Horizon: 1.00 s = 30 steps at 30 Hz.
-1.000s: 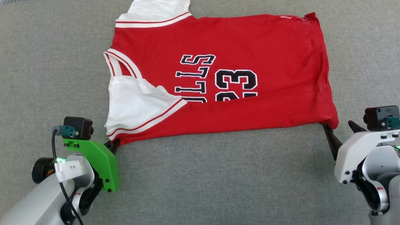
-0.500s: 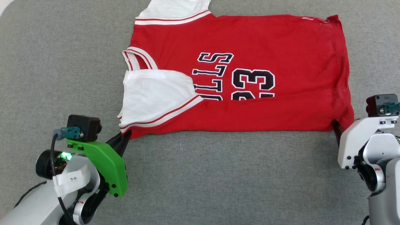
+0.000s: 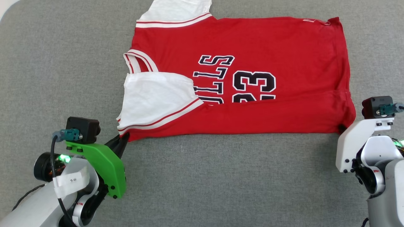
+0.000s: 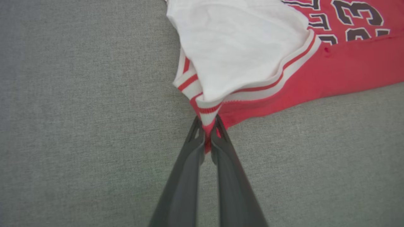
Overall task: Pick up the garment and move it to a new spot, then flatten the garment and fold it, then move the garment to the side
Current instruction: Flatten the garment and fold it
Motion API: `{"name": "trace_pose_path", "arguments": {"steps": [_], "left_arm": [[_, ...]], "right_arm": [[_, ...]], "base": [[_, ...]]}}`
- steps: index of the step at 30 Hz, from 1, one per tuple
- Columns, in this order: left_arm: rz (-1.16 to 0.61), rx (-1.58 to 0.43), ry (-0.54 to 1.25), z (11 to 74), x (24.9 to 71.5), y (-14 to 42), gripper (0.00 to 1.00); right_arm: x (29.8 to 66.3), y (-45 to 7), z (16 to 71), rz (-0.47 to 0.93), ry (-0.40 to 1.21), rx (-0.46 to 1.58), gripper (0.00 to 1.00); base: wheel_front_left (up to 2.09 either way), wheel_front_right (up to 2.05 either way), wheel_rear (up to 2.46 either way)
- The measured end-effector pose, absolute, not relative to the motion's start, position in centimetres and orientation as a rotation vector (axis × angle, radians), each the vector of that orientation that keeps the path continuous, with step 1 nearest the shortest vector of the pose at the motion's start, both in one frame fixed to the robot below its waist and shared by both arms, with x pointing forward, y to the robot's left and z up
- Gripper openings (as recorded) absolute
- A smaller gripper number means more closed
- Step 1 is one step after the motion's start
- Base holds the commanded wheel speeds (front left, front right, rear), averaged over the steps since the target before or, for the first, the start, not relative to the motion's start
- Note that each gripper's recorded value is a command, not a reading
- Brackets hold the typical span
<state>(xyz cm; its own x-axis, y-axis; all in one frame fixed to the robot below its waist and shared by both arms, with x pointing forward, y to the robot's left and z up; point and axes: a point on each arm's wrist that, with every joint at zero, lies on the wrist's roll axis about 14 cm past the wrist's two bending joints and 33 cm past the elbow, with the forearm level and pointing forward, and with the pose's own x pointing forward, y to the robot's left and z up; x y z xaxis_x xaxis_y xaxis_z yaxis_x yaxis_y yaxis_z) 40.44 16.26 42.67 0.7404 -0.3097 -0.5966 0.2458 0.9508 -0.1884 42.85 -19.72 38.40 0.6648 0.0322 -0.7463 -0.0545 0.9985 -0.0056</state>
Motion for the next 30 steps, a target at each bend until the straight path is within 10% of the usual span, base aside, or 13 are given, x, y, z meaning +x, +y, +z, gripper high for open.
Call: {"name": "trace_pose_path", "arguments": {"steps": [30], "left_arm": [[-0.317, -0.163, 0.874, 39.7, 28.2, 15.6, 0.00]], "right_arm": [[31.6, -22.9, 40.6, 0.002, 0.955, 0.072, 0.00]], "base": [[0.00, 0.00, 0.00]]}}
